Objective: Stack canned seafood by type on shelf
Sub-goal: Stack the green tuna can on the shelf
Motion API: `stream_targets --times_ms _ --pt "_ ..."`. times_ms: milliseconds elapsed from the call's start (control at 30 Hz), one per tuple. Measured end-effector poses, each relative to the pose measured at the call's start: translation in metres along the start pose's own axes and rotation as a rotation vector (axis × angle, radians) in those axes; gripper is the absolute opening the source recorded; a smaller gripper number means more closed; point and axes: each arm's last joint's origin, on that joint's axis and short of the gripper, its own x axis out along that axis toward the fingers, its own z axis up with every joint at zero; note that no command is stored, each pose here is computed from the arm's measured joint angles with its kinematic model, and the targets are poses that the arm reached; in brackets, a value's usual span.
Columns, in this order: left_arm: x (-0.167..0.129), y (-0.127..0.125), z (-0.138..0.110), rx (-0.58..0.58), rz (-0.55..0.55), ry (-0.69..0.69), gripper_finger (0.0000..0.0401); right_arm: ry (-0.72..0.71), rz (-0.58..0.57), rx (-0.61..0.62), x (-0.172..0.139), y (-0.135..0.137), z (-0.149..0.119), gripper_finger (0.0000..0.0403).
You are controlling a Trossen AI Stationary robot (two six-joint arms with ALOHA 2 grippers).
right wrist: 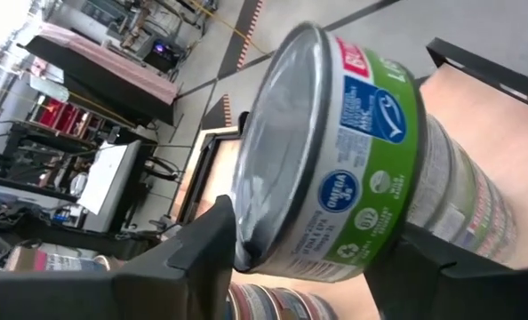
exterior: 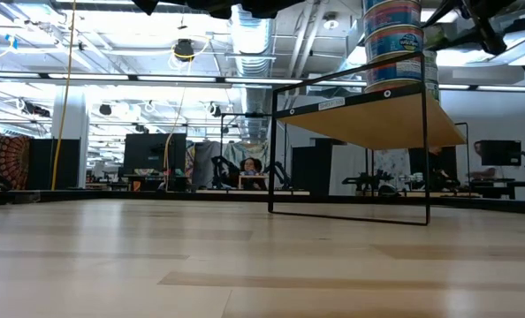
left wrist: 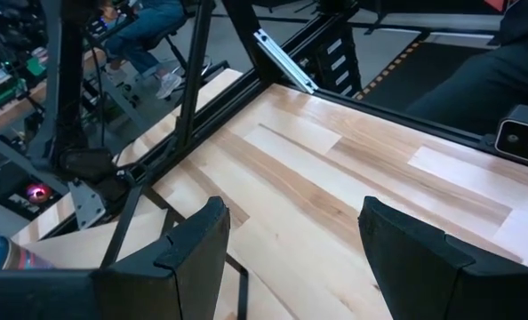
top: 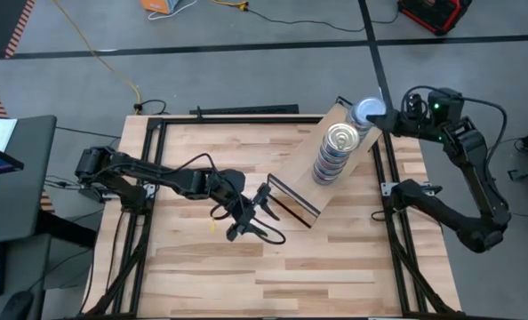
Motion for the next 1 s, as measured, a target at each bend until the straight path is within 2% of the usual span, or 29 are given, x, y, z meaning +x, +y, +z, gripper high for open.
stream_targets --times_ms 167,567,800,1000 --pt "0.000 0.000 0.000 0.006 0.001 -0.001 0.0239 0.001 -0.002 -0.008 0.000 0.000 0.000 0.0255" --pt "0.000 0.000 0.000 0.007 0.001 -0.001 0.0239 -0.010 0.036 -0.002 -0.010 0.010 0.003 0.0256" --pt "0.000 0.000 0.001 0.008 0.004 -0.005 0.0239 0.048 -0.026 0.012 -0.010 0.006 -0.001 0.0256" --pt "0.000 0.001 0.001 0.009 0.005 -0.008 0.0239 0.050 -0.032 0.013 -0.007 0.005 0.001 0.0256"
